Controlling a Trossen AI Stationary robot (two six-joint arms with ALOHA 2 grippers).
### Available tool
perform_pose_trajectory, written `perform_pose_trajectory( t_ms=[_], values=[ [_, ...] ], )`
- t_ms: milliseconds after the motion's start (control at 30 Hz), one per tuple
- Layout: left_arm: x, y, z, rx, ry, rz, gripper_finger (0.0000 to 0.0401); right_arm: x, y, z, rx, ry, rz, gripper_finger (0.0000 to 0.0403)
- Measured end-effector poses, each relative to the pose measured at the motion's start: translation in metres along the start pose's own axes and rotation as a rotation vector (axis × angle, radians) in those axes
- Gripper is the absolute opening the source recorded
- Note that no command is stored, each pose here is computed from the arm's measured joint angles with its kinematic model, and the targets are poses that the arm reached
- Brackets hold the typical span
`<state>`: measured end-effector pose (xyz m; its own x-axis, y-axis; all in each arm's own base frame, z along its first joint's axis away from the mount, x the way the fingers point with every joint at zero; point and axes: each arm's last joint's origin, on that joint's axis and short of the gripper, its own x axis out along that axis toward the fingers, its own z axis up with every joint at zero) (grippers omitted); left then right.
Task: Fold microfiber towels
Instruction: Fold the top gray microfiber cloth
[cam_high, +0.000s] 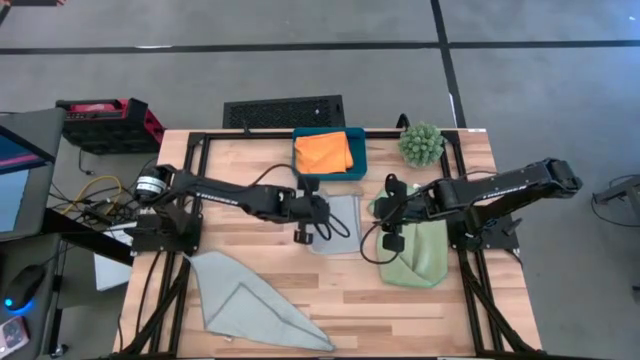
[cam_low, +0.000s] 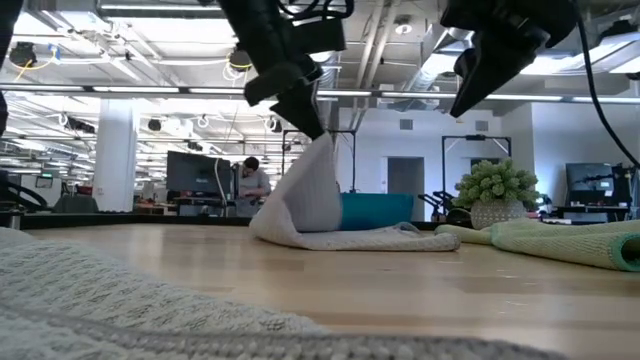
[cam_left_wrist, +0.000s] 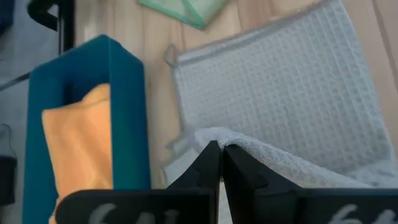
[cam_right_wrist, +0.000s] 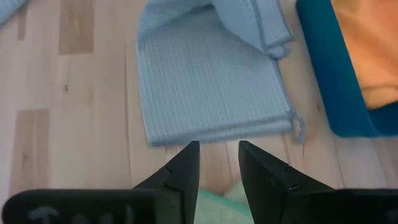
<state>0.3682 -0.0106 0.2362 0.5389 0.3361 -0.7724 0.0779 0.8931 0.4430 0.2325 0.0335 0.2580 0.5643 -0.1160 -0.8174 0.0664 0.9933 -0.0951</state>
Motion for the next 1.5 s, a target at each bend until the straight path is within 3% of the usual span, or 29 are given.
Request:
perform_pose_trajectory(
  t_ms=[467,767,1033,1500],
  values=[
    [0.004,0.014,0.012,0.013,-0.14,0.037,0.0,0.0,0.0,-0.001,-0.002,0.006,-0.001,0.0134],
    [0.044,0.003,0.025,0.066,-0.159,0.035,0.0,0.0,0.0,-0.003,-0.005,0.025,-0.003,0.0134],
    [0.04,0.008,0.045,0.114,-0.23,0.014,0.0,0.0,-0.001,-0.005,-0.011,0.05,-0.01,0.0134],
    [0.048,0.003,0.044,0.068,-0.228,-0.041,0.0019,0.0,-0.001,-0.006,-0.005,0.054,-0.019,0.0134]
  ],
)
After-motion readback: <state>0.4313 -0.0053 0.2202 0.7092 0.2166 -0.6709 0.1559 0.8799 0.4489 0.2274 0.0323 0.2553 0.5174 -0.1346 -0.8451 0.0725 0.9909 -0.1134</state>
